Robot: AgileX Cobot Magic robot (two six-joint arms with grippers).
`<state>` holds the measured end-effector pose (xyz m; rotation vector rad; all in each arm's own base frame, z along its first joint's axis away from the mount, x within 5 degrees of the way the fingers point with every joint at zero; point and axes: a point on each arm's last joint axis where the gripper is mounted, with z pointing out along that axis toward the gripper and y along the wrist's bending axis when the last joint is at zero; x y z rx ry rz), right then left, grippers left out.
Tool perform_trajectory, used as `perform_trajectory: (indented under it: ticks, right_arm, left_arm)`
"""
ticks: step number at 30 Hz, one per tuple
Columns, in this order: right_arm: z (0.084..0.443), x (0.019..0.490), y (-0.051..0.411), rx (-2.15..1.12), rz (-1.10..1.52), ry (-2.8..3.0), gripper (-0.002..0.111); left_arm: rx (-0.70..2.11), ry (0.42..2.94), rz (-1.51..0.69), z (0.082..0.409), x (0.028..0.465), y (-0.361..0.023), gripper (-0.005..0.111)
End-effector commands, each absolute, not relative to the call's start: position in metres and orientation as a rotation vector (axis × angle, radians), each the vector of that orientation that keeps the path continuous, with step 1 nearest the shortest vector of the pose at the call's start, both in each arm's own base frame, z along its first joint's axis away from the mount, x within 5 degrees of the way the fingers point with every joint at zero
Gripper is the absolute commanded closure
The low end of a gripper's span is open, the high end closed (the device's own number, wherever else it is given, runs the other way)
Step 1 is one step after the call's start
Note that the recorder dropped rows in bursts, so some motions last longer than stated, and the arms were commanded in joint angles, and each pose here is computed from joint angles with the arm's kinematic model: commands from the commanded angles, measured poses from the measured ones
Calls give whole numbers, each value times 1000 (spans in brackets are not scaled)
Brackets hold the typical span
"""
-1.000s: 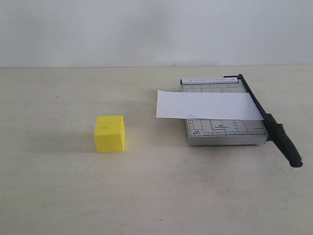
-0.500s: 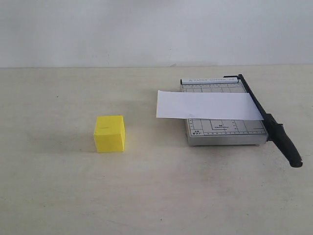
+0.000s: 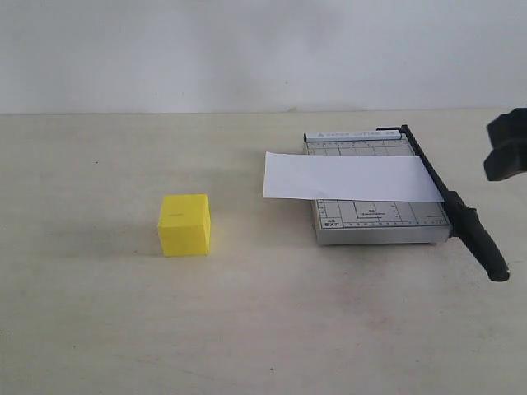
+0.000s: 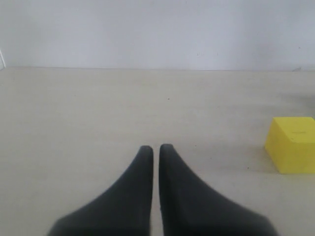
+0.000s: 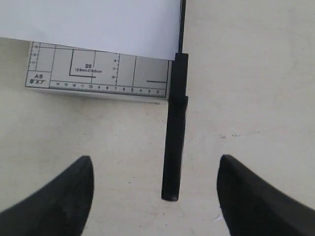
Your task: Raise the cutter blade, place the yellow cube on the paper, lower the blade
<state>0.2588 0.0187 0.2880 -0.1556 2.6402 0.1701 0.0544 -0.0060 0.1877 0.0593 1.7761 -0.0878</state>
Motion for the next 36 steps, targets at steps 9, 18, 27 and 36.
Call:
perform_trajectory:
  ticks: [9, 18, 27, 36]
  right_arm:
    - [232, 318, 19, -214, 173, 2869, 41]
    - [220, 318, 14, -328, 88, 2919, 41]
    - [192, 307, 19, -368, 170, 2865, 41]
    - [180, 304, 19, -352, 159, 2813, 41]
  left_arm:
    - [59, 1768, -92, 187, 54, -6, 102]
    - [59, 1768, -92, 187, 54, -6, 102]
    - [59, 1768, -92, 187, 54, -6, 102]
    - [59, 1768, -92, 187, 54, -6, 102]
